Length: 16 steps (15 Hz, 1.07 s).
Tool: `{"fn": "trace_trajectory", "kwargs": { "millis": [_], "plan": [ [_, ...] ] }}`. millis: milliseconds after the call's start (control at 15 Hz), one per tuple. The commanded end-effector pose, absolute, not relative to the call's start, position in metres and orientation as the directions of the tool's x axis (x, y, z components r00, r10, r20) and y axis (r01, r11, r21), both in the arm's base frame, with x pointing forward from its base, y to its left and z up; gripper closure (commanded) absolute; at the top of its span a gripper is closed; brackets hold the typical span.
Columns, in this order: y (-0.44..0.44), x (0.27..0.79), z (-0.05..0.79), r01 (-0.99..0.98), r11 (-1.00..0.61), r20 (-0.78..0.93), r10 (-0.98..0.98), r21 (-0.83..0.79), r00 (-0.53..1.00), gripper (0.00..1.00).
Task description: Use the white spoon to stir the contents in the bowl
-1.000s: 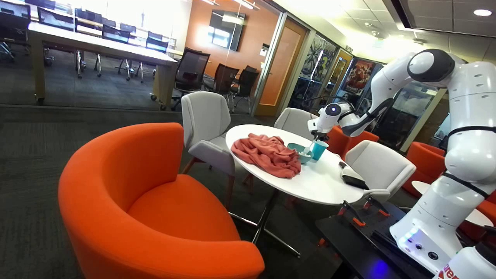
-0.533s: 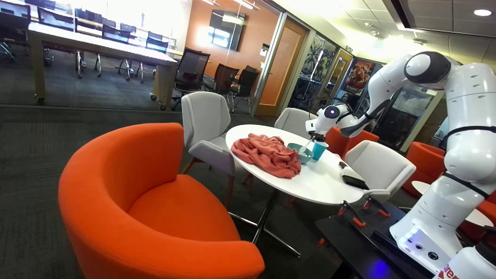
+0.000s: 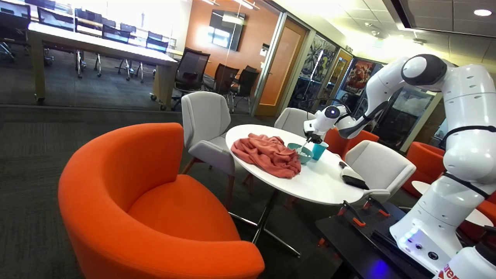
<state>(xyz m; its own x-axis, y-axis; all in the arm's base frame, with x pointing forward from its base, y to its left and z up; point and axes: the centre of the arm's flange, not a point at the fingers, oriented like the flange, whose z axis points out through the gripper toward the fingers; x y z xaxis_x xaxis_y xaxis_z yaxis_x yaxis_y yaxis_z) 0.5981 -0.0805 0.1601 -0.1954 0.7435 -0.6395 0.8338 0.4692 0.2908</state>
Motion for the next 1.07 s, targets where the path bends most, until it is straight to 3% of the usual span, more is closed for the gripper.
{"fn": "trace_trajectory", "kwargs": {
  "millis": [0,400,1000],
  "plan": [
    [-0.082,0.601,0.166,0.832,0.45,-0.612,0.77,0.323,-0.179,0.97],
    [-0.093,0.586,0.228,0.837,0.378,-0.575,0.813,0.395,-0.095,0.97],
    [-0.125,0.507,0.297,0.856,0.255,-0.292,0.948,0.449,-0.129,0.97]
  ]
}}
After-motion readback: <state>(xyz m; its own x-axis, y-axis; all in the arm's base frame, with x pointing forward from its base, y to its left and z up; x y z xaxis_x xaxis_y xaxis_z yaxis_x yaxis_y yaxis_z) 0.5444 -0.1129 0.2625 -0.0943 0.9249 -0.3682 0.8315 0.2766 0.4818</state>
